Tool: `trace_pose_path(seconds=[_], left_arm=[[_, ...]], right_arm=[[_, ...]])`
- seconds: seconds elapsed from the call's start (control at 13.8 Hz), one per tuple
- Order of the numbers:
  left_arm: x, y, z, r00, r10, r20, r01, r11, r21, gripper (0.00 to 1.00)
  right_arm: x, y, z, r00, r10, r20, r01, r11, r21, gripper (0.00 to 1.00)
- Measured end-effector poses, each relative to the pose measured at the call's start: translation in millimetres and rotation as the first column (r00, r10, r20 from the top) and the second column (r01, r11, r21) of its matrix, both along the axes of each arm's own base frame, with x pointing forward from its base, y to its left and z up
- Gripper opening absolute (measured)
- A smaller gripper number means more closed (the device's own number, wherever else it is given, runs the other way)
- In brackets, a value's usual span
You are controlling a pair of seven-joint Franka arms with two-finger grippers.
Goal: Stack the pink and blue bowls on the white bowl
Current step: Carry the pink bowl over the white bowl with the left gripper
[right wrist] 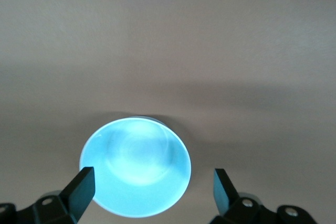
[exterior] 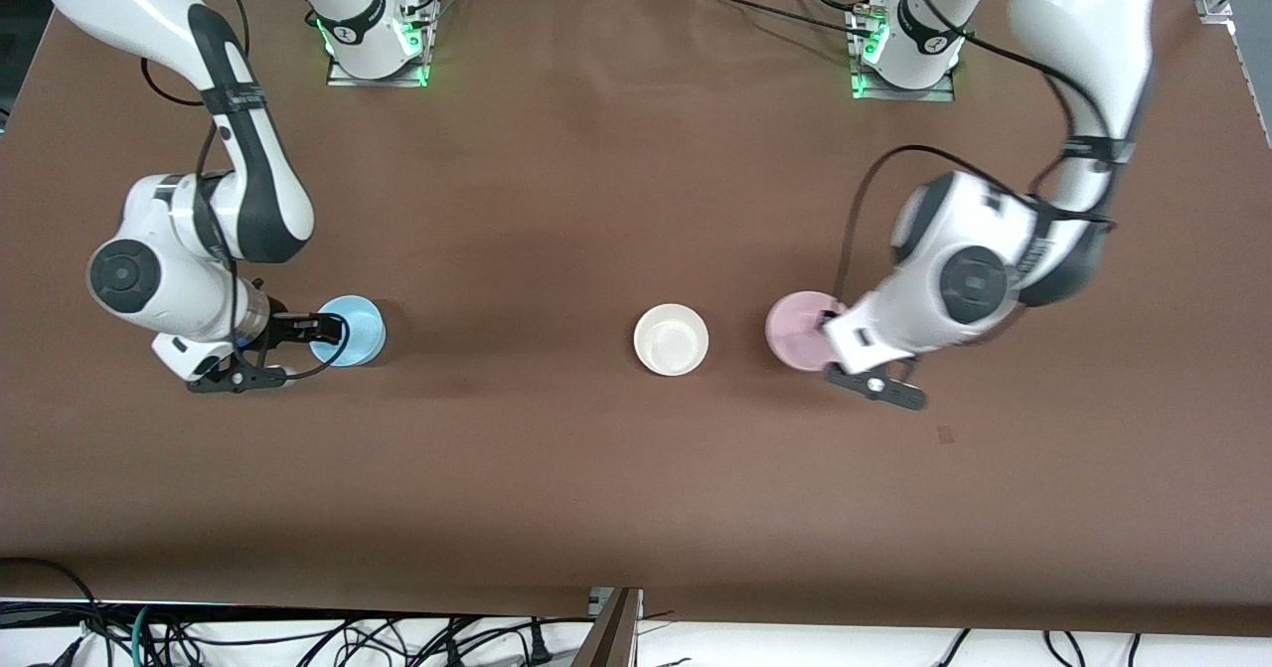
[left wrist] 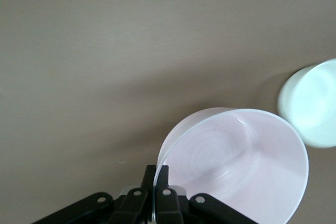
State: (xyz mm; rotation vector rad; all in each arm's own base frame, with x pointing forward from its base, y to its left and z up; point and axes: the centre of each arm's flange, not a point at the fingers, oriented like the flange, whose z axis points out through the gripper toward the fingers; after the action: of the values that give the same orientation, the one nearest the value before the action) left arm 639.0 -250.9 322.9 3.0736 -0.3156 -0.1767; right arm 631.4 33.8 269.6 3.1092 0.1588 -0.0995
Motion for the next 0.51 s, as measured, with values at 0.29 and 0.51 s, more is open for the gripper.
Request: trace_pose_path(seconds=[0.29,0.51], left_arm=[[-30,-105,-41,0.974,0.227,-0.016,-0.226,0.974,0.018,0.03],[-30,-136,-68,0.945,0.326,0.01,-0.325,0.945,-0.029,0.03]], right_arm=[[-21,-19,-33,1.0,0.023,0.0,-0.023,1.0,-0.009,1.0],[-28,-26,-44,0.999,0.04,-0.002,-0.04,0.999,-0.011,1.0]])
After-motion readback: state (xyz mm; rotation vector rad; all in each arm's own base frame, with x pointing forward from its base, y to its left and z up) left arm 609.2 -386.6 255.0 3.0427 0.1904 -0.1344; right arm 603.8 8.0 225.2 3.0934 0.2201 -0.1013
